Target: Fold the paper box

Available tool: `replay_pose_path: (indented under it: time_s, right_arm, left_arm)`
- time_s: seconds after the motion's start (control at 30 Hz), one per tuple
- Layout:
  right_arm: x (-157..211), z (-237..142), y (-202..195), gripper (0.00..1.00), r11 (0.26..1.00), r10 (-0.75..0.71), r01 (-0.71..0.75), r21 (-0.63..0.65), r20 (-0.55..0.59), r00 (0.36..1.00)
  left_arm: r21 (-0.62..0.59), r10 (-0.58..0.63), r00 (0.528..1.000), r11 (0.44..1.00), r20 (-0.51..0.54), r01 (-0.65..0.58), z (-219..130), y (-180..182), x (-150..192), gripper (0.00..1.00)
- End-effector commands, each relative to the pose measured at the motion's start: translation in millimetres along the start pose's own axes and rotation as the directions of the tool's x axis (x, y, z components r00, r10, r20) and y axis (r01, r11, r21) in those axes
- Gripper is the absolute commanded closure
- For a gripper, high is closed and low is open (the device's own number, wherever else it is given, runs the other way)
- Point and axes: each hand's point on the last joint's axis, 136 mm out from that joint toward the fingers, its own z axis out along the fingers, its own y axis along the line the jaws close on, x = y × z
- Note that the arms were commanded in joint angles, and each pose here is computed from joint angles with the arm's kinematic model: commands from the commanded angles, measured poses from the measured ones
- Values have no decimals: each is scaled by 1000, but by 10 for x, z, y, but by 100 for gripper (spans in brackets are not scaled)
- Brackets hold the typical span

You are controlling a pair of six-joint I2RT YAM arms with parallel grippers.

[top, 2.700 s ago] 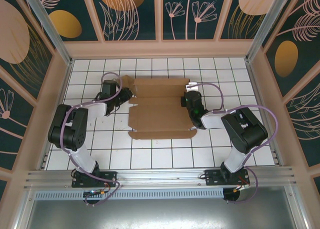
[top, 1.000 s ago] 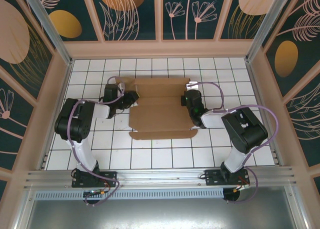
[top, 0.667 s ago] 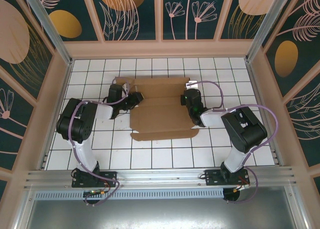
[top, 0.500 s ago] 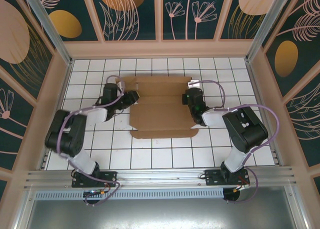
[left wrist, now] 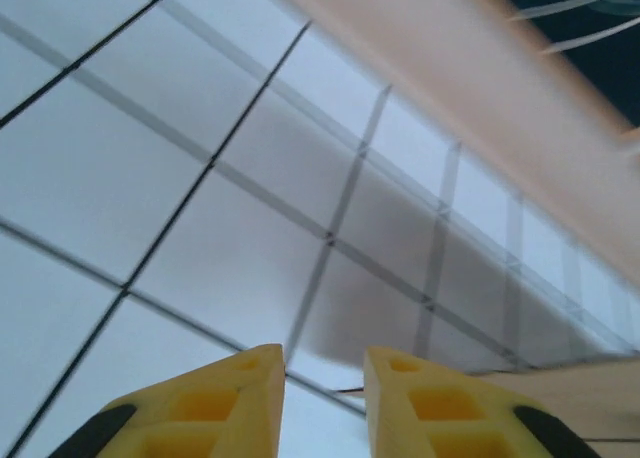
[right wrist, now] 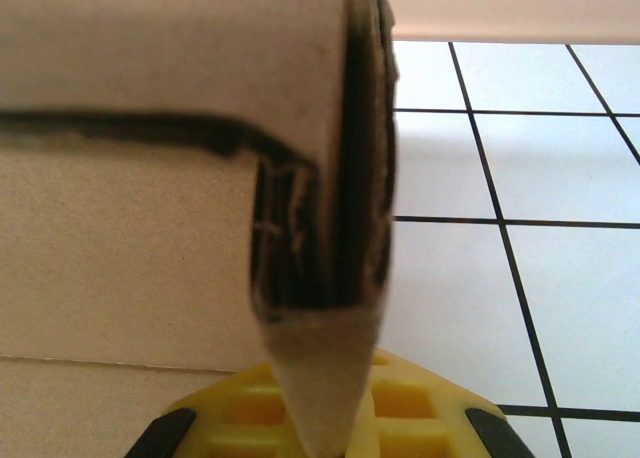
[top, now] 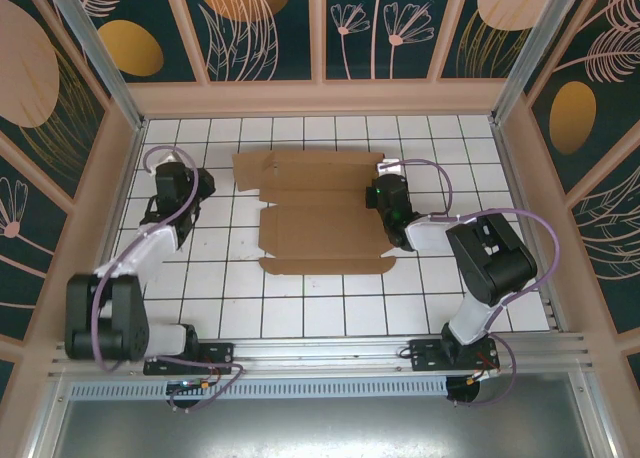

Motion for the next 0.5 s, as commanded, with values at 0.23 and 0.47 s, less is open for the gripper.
replay_pose_path:
  time_s: [0.23, 0.47]
  right_arm:
    - [466, 37, -21, 100, 999, -45, 42, -22, -174, 984]
    - [464, 58, 28, 100, 998, -50, 42, -47, -179, 983]
  left_arm:
    - [214, 149, 974, 971, -173, -110, 562, -394, 237, 64]
    - [395, 200, 968, 910, -149, -127, 408, -619, 393, 67]
